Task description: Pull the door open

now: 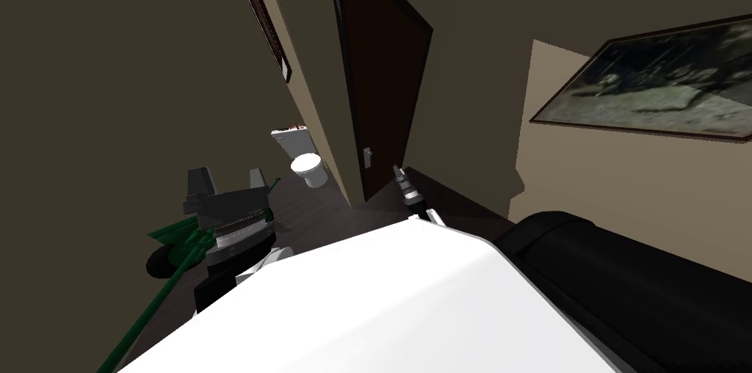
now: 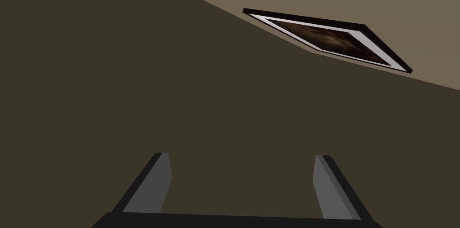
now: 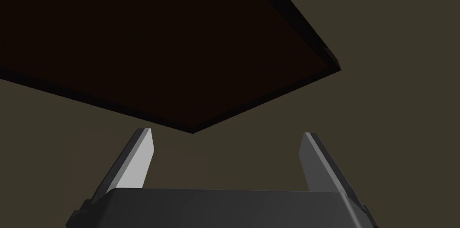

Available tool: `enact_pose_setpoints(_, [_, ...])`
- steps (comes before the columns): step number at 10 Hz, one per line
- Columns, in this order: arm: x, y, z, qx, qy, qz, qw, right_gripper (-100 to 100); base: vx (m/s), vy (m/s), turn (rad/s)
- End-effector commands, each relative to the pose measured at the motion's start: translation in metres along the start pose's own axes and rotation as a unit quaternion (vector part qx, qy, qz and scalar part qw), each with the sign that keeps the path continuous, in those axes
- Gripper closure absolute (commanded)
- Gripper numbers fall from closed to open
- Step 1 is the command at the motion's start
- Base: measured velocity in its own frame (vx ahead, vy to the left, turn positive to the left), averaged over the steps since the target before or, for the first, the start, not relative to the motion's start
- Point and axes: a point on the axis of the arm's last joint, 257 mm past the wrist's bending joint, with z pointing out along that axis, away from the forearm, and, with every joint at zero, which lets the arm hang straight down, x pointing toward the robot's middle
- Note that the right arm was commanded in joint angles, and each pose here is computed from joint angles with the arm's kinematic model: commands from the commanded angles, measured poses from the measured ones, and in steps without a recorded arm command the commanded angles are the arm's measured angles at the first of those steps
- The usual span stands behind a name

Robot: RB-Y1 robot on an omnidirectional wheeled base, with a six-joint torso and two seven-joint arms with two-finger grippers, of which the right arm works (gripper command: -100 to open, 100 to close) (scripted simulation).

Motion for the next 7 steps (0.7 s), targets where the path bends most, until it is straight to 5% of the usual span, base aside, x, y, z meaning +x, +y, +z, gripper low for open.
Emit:
enact_pose_setpoints(1, [0.008,-0.007,-0.0009,0.006,0.013,-0.028,0.9995,-100,0.097,-0.040,0.085])
enact_pose_setpoints(7, [0.038,-0.032,-0.0066,0.024,0.058,-0.125,0.9902,-100,0.092,-0.044,0.089])
